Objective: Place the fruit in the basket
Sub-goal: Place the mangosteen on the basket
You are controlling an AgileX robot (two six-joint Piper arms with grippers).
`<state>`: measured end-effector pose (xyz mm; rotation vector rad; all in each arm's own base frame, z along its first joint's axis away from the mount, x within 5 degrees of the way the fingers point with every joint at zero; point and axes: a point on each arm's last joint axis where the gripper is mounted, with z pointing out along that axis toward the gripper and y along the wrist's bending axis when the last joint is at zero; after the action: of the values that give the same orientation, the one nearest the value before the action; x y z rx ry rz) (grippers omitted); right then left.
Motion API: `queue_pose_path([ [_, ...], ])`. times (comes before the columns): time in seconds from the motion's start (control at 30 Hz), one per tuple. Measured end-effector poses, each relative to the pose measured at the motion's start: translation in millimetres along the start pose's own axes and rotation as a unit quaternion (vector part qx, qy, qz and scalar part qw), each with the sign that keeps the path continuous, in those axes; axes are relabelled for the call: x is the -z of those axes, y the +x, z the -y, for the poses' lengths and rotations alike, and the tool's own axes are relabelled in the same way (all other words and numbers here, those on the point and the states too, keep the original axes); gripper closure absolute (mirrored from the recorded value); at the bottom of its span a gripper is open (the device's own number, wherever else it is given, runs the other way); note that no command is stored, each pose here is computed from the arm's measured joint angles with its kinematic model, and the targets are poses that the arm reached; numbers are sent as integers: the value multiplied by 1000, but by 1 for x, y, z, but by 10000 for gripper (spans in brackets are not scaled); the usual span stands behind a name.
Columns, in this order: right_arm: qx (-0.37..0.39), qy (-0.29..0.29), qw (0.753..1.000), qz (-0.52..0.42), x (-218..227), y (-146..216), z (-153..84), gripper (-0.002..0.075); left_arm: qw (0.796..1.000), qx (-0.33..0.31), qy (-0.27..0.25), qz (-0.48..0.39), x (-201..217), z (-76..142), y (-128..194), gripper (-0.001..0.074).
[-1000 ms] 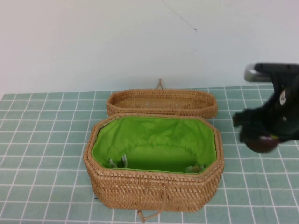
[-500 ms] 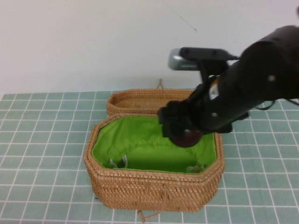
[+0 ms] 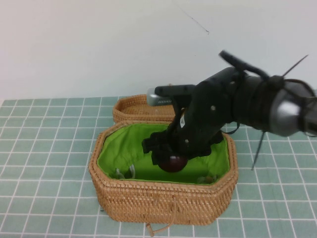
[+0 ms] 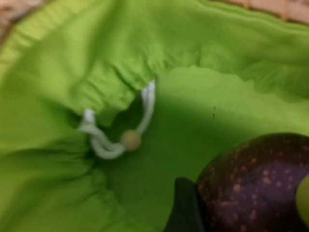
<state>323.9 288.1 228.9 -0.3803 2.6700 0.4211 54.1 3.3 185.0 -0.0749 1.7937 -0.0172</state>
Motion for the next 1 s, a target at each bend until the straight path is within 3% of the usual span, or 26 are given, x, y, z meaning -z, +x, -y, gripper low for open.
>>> queue_pose_path([
  [0.2,10,24,999,-30,-19,-2,1,178,1000,0,0,0,0,0,0,736],
  [1.0,13,27,999,-26,-9,-11,-2,83,1000,0,0,0,0,0,0,736],
])
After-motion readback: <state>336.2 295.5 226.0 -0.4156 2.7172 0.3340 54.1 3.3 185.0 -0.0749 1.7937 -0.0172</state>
